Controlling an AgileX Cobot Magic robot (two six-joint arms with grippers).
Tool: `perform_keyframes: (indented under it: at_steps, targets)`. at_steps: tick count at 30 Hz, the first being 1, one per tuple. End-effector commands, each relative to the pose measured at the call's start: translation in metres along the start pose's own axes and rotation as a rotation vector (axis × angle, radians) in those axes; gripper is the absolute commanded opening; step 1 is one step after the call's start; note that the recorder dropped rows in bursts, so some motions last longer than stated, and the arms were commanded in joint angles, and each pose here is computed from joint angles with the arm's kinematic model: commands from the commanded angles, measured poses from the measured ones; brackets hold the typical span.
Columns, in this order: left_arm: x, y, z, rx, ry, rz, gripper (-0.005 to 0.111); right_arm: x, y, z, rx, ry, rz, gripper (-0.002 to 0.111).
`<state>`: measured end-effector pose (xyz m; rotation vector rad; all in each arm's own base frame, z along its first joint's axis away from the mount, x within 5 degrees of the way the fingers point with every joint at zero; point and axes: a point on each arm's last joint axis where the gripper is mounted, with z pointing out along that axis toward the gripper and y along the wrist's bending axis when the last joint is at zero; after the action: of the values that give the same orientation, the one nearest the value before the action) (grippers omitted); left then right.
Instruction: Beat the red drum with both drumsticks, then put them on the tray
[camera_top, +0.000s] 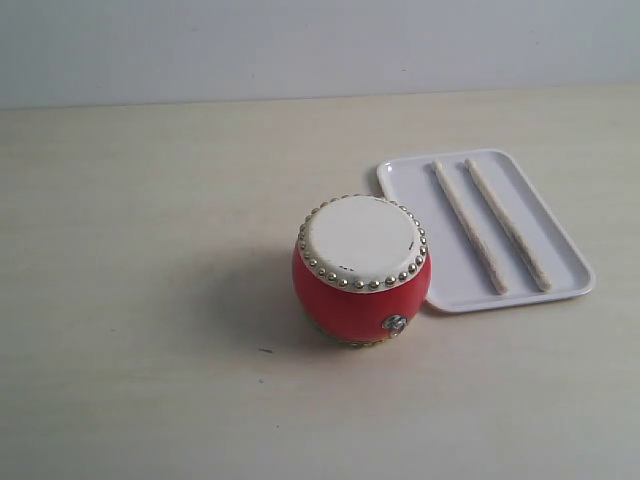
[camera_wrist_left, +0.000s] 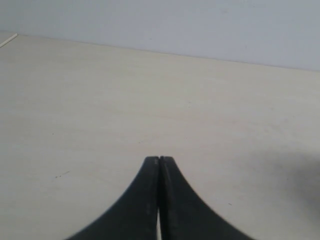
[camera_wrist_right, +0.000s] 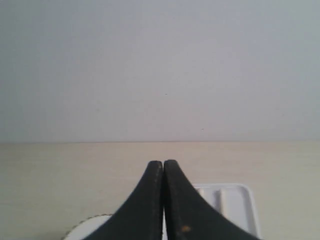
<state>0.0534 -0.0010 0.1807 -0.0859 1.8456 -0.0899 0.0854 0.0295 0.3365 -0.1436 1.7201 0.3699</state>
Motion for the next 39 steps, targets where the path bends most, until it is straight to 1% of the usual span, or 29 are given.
perform_keyframes:
  at_steps: [1,2,3,8,12,14,20,22,27,29,34,39]
  targets:
    - [0.0,0.0,0.0,0.007,-0.007,-0.002,0.0,0.01,-0.013,-0.011,0.146,-0.011,-0.208,0.0]
    - [0.0,0.0,0.0,0.007,-0.007,-0.002,0.0,0.013,-0.016,-0.014,0.184,-0.017,-0.219,0.0]
    - [0.0,0.0,0.0,0.007,-0.007,-0.002,0.0,0.02,-0.021,-0.021,0.251,-0.037,-0.22,0.0]
    - [0.0,0.0,0.0,0.007,-0.007,-0.002,0.0,0.049,-0.027,-0.033,0.35,-0.098,-0.207,0.0]
    - [0.0,0.0,0.0,0.007,-0.007,-0.002,0.0,0.074,-0.032,-0.034,0.383,-0.242,-0.205,0.0]
    - [0.0,0.0,0.0,0.007,-0.007,-0.002,0.0,0.089,-0.035,-0.03,0.383,-0.263,-0.2,0.0]
    - [0.0,0.0,0.0,0.007,-0.007,-0.002,0.0,0.127,-0.044,-0.019,0.385,-0.179,-0.163,0.0]
    - [0.0,0.0,0.0,0.007,-0.007,-0.002,0.0,0.129,-0.044,-0.018,0.385,-0.171,-0.159,0.0]
    - [0.0,0.0,0.0,0.007,-0.007,-0.002,0.0,0.14,-0.046,-0.018,0.391,-0.042,-0.155,0.0]
    - [0.0,0.0,0.0,0.007,-0.007,-0.002,0.0,0.14,-0.046,-0.019,0.395,-0.045,-0.185,0.0]
    - [0.0,0.0,0.0,0.007,-0.007,-0.002,0.0,0.145,-0.046,-0.019,0.398,0.008,-0.181,0.0]
    - [0.0,0.0,0.0,0.007,-0.007,-0.002,0.0,0.146,-0.046,-0.018,0.389,-0.001,-0.064,0.0]
